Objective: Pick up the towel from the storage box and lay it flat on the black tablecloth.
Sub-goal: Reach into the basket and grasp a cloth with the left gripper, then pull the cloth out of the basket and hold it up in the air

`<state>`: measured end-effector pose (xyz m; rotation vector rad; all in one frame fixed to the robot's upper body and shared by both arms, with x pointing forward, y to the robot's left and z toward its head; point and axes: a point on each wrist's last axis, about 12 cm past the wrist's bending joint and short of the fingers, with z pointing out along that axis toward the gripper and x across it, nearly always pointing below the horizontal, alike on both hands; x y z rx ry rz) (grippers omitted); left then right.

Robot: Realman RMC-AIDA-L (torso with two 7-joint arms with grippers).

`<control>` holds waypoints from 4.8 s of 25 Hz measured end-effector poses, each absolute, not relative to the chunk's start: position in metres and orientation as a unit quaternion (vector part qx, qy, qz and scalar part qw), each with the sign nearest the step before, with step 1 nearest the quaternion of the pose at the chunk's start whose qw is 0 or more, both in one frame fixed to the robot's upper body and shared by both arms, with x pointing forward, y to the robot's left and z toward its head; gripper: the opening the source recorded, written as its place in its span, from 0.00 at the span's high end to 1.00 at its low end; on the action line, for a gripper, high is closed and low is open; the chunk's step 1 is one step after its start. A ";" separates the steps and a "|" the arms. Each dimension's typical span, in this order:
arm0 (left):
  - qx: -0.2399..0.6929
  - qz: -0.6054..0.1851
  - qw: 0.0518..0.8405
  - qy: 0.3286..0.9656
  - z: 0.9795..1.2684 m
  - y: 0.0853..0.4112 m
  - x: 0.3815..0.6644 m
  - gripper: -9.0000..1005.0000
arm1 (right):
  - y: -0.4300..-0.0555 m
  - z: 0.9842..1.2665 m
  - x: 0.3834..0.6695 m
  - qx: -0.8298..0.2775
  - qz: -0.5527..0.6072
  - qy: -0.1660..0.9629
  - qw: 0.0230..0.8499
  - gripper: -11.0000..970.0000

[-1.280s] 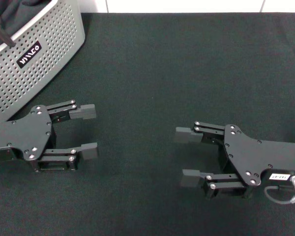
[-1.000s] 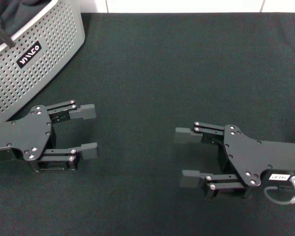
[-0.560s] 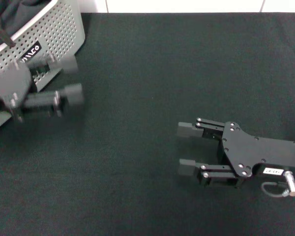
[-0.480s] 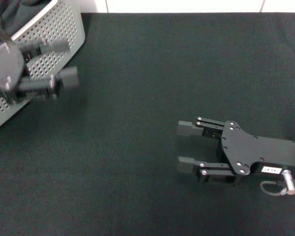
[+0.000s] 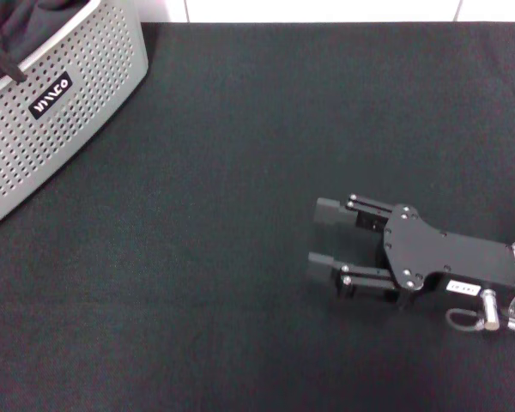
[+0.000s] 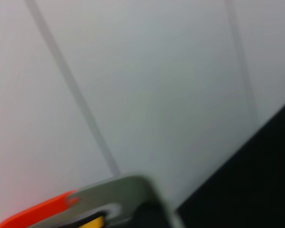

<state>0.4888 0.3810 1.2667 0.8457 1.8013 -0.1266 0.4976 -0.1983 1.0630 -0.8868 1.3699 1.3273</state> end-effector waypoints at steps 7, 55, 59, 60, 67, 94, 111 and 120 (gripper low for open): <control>0.316 0.043 0.528 0.787 1.278 0.409 0.469 0.14 | -0.200 1.066 0.505 -0.360 0.533 0.565 0.517 0.21; 0.248 -0.031 0.612 0.751 1.271 0.389 0.508 0.84 | -0.204 1.058 0.504 -0.343 0.498 0.580 0.546 0.21; 0.267 -0.127 0.678 0.673 1.293 0.371 0.495 0.95 | -0.202 1.060 0.506 -0.362 0.459 0.554 0.593 0.21; 0.275 -0.153 0.692 0.649 1.299 0.366 0.492 0.96 | -0.201 1.060 0.505 -0.374 0.444 0.542 0.608 0.21; 0.290 -0.283 0.724 0.558 1.321 0.343 0.477 0.96 | -0.175 1.054 0.488 -0.490 0.220 0.422 0.730 0.22; 0.318 -0.436 0.603 0.587 1.220 0.261 0.535 0.96 | -0.141 1.091 0.466 -0.468 -0.050 0.200 0.859 0.29; 0.317 -0.444 0.605 0.580 1.212 0.240 0.542 0.96 | -0.120 1.100 0.493 -0.506 -0.053 0.193 0.839 0.33; 0.304 -0.451 0.600 0.586 1.205 0.241 0.542 0.96 | -0.119 1.103 0.495 -0.500 -0.055 0.192 0.843 0.35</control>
